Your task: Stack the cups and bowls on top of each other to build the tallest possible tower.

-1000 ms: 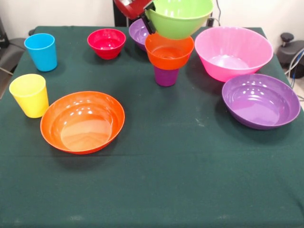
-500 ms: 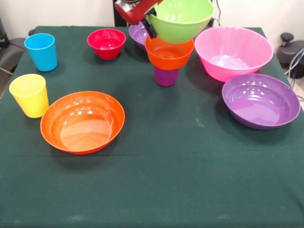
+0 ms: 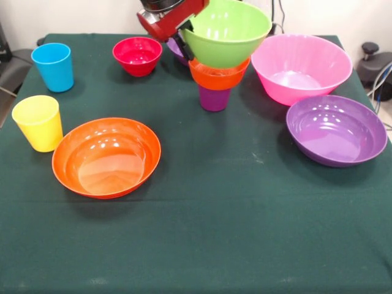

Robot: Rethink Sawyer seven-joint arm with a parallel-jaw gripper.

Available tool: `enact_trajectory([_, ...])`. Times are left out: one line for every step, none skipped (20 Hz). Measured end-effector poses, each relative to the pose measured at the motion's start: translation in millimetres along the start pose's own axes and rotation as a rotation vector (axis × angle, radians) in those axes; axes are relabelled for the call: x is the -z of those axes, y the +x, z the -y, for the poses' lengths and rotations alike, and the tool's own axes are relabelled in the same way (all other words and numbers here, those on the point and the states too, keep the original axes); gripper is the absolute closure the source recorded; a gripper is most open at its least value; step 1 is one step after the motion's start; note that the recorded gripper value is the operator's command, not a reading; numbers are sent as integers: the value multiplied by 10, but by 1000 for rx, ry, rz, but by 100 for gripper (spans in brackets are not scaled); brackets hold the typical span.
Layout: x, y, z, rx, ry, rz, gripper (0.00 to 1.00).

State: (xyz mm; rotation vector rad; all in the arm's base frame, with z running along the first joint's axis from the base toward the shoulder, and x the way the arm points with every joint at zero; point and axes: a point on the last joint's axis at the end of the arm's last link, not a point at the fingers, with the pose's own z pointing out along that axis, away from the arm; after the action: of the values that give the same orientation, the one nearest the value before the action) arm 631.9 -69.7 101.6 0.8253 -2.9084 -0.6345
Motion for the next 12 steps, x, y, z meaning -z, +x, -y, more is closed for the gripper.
enact_trajectory([9,-7,14,0,3,2,100])
enact_trajectory([14,-11,20,-1,5,3,100])
enact_trajectory([23,-20,35,-1,7,6,100])
enact_trajectory([27,-32,62,-3,10,10,100])
enact_trajectory([24,-38,72,-5,9,11,100])
enact_trajectory([21,-40,77,-5,9,12,100])
enact_trajectory([10,-43,88,-6,7,13,100])
enact_trajectory([3,-43,89,-7,6,13,100])
enact_trajectory([-5,-41,86,-6,5,12,100])
enact_trajectory([-4,-41,87,-6,5,13,100])
enact_trajectory([-3,-41,88,-6,5,13,100])
enact_trajectory([-3,-40,88,-6,6,12,100])
